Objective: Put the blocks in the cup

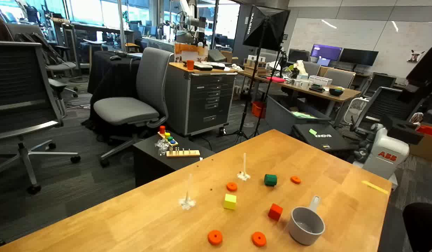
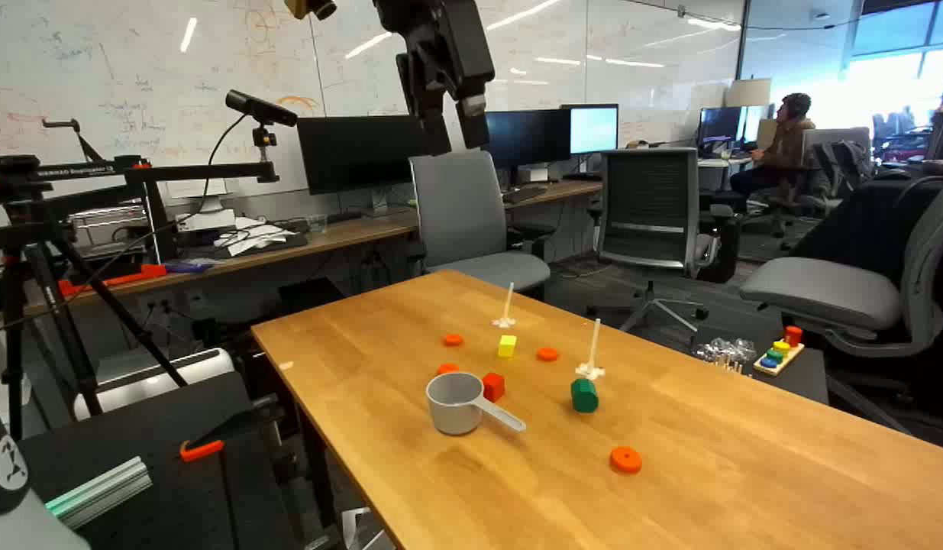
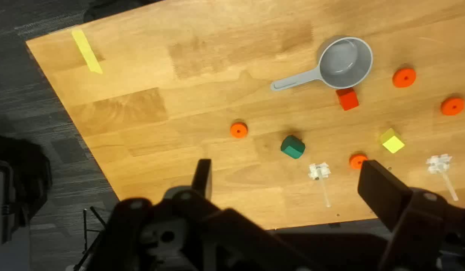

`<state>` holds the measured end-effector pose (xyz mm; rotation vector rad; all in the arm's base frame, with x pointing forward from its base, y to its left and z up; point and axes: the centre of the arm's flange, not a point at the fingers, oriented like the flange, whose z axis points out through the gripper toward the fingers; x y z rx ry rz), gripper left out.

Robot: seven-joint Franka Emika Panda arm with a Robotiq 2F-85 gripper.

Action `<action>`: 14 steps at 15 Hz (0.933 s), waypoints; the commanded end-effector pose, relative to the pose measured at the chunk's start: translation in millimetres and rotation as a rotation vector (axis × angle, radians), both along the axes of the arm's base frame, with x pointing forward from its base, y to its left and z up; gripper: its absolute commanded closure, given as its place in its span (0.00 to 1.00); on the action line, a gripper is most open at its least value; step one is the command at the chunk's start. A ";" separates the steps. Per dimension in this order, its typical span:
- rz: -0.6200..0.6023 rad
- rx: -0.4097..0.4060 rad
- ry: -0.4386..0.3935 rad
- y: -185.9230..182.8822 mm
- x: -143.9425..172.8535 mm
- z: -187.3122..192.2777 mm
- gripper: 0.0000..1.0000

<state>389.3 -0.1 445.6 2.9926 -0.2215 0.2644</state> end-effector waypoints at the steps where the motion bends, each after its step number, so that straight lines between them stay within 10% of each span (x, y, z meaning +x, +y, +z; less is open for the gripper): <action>1: 0.000 0.000 -0.002 0.1 0.4 1.0 0.00; 14: 0.034 -0.002 0.024 -3.4 18.1 3.5 0.00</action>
